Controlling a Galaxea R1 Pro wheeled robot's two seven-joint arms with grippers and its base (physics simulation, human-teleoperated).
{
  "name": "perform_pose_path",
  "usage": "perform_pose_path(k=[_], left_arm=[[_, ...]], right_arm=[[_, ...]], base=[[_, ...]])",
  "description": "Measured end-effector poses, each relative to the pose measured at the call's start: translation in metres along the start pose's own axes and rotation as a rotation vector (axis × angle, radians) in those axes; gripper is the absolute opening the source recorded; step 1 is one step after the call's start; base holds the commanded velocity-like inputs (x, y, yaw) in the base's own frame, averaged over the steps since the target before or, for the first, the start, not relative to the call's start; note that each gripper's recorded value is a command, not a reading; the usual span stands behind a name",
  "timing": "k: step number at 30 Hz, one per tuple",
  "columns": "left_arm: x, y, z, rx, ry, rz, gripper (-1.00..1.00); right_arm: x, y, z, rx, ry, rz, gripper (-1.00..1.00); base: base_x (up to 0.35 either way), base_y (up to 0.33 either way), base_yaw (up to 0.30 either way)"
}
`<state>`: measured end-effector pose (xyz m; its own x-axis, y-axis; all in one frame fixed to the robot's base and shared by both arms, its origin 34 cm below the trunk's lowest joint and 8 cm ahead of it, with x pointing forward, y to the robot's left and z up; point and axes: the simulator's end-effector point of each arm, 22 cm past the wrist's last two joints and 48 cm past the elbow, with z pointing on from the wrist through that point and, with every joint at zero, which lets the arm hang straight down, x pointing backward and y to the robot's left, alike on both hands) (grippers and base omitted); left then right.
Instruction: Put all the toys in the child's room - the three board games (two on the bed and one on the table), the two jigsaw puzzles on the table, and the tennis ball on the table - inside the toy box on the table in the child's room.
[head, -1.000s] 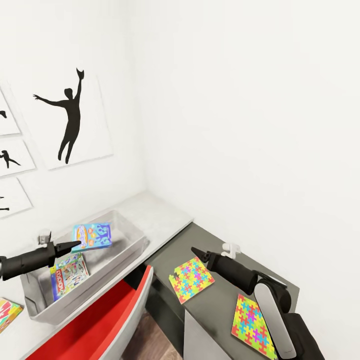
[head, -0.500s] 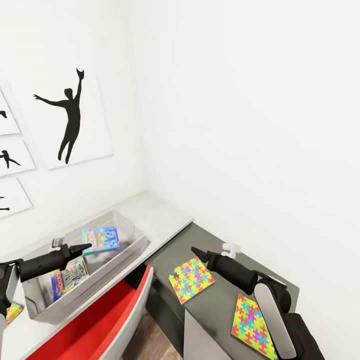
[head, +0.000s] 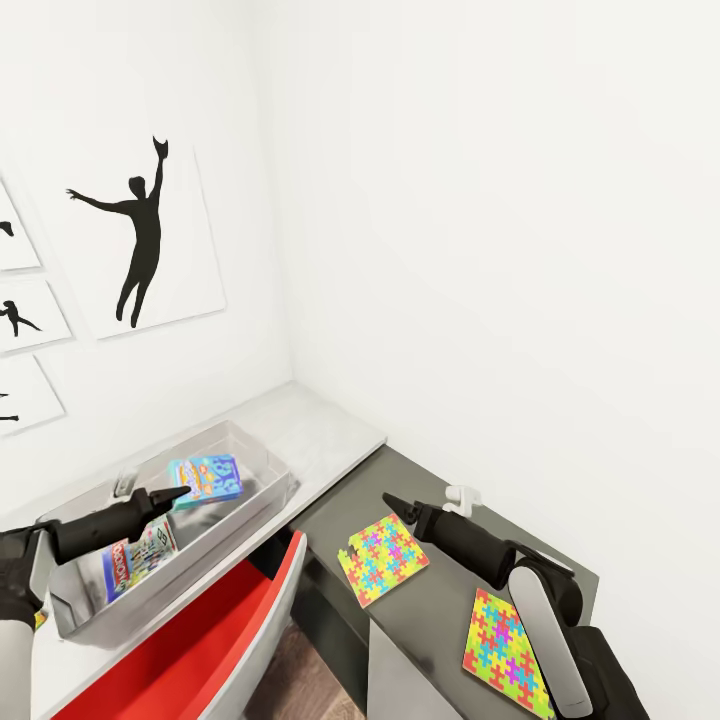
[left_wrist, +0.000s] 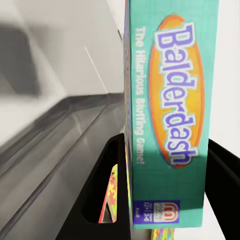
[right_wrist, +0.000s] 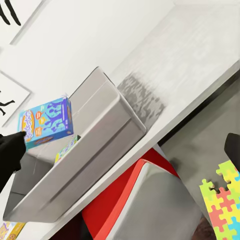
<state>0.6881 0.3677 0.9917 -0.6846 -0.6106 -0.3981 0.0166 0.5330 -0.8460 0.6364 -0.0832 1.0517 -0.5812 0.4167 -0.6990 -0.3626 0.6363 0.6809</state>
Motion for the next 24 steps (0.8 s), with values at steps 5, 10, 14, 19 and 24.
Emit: perform_pose_path(k=[5,10,14,19,24], left_arm=[[-0.007,-0.007,0.008,-0.004,-0.009,0.013,-1.0],[-0.01,-0.002,0.01,-0.037,-0.013,0.018,-1.0],[-0.008,0.005,0.013,-0.066,-0.01,0.016,-1.0],[-0.003,0.013,0.019,-0.096,-0.003,0.008,-1.0],[-0.01,0.009,0.024,-0.08,-0.021,-0.001,-1.0]], right_arm=[[0.0,0.0,0.0,0.0,0.0,0.0,1.0],[0.0,0.0,0.0,0.0,0.001,0.0,1.0],[0.002,-0.001,0.001,0.001,0.004,0.003,1.0],[0.004,-0.004,0.002,0.004,0.008,0.008,1.0],[0.006,-0.007,0.003,0.007,0.013,0.012,1.0]], base=[[0.0,0.0,0.0],[0.0,0.0,0.0],[0.0,0.0,0.0],[0.0,0.0,0.0],[0.0,0.0,0.0]])
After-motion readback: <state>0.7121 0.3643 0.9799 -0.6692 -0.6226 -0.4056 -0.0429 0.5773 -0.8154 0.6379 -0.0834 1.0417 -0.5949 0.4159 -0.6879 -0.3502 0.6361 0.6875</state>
